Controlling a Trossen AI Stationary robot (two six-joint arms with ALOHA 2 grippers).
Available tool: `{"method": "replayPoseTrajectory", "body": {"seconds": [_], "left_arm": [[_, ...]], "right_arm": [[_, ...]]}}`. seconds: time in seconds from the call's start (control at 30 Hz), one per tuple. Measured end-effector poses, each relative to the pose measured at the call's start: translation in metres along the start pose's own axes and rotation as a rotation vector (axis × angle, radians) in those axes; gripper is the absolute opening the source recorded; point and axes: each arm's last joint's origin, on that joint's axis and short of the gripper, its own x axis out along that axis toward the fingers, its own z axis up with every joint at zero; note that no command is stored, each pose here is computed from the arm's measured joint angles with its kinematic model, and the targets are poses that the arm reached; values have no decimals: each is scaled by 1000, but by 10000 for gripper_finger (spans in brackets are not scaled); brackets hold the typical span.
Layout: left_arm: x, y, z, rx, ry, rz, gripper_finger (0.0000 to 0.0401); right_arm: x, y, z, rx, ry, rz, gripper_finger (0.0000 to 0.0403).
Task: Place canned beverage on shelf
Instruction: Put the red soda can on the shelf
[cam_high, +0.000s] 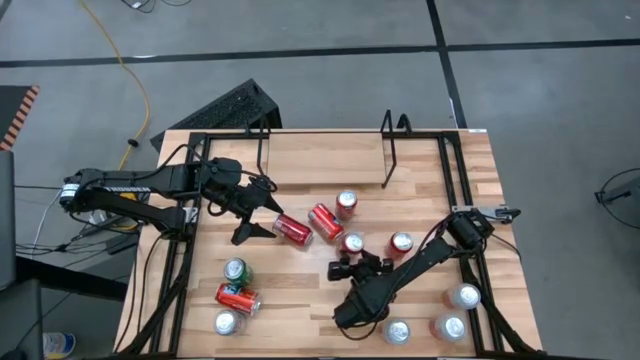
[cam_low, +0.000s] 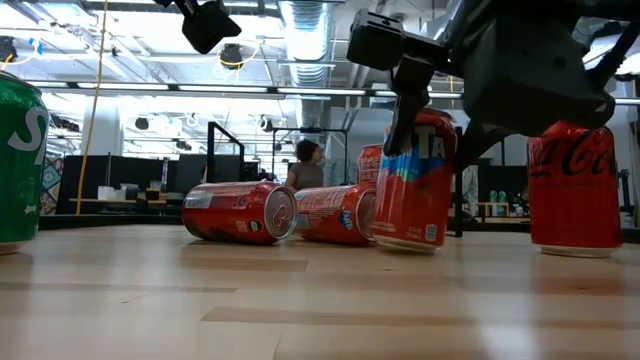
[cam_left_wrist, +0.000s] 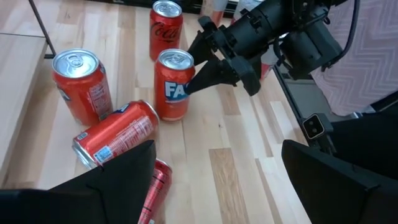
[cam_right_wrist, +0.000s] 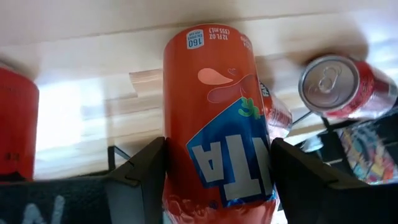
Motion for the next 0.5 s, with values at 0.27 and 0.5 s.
{"method": "replayPoseTrajectory", "body": {"seconds": [0.27,0.5], "left_arm": [[0,0,0,0,1,1,334],[0,0,0,0,2,0,334]], "right_arm": [[-1,-2,1,38,-17,-9,243],[-9,-12,-3,152,-62,-22,274]]}}
